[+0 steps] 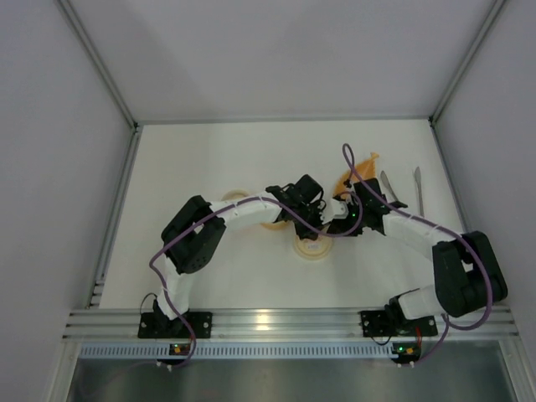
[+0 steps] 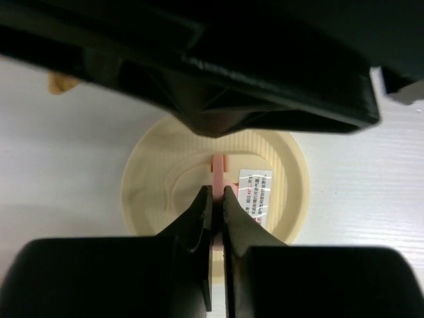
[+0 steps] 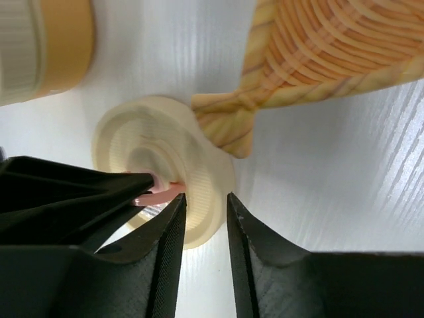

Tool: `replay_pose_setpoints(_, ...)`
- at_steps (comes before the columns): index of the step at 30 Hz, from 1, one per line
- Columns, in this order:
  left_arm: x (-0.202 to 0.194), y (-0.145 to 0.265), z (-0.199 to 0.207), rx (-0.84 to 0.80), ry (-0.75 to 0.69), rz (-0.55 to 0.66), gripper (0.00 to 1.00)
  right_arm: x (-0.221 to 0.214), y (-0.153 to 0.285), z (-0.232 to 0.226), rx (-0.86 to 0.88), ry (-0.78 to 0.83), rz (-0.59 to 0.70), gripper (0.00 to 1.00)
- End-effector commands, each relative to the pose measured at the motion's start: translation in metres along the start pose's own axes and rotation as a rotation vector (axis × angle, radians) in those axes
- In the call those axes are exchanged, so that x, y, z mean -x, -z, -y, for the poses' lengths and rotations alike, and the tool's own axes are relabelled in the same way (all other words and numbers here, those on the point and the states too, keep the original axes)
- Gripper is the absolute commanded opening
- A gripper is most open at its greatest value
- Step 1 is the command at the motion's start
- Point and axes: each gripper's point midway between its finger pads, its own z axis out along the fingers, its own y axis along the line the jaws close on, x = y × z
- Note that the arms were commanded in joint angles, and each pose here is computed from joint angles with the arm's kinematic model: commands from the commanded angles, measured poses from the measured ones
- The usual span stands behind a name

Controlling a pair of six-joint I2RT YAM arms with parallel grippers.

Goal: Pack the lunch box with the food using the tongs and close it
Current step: Pick up the box lid from the center of the board, then close the box lid on the packing box.

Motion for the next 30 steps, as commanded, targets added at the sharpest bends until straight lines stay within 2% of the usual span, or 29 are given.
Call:
replay_pose_setpoints(1,0.035,0.029,0.017,-0.046,0.022,0.079,0.0,0.011,0.021,-0.029,0.092,0.057,0.051,0.32)
replay_pose_setpoints(2,0.041,0.038,0.022,-0.051,0.043,0.1,0.0,0.015,0.03,-0.034,0.106,0.079,0.067,0.41)
replay_pose_setpoints(4,0.045,0.046,0.025,-0.051,0.06,0.106,0.0,0.019,0.043,-0.039,0.117,0.094,0.08,0.49)
replay_pose_setpoints(8,0.046,0.064,0.034,-0.048,0.09,0.107,0.0,0.027,0.064,-0.043,0.147,0.113,0.096,0.59)
replay_pose_setpoints(15,0.058,0.109,0.046,-0.01,0.071,0.149,0.0,0.037,0.102,-0.036,0.231,0.216,0.075,0.6)
replay_pose_setpoints(19,0.052,0.141,0.037,0.061,0.111,0.146,0.0,0.056,0.117,-0.024,0.239,0.208,0.085,0.62)
replay_pose_setpoints(21,0.049,0.164,0.031,0.071,0.176,0.186,0.0,0.069,0.123,-0.018,0.235,0.197,0.108,0.7)
replay_pose_setpoints(23,0.04,0.191,0.0,0.151,0.264,0.215,0.0,0.079,0.129,-0.021,0.238,0.217,0.139,0.76)
replay_pose_setpoints(25,0.031,0.227,-0.033,0.273,0.391,0.249,0.0,0.089,0.134,-0.023,0.229,0.23,0.174,0.79)
replay_pose_setpoints(29,-0.008,0.28,-0.088,0.526,0.68,0.271,0.0,0.12,0.149,-0.028,0.188,0.274,0.261,0.99)
replay_pose_setpoints(30,-0.025,0.29,-0.103,0.643,0.792,0.257,0.0,0.123,0.148,-0.026,0.179,0.274,0.263,0.99)
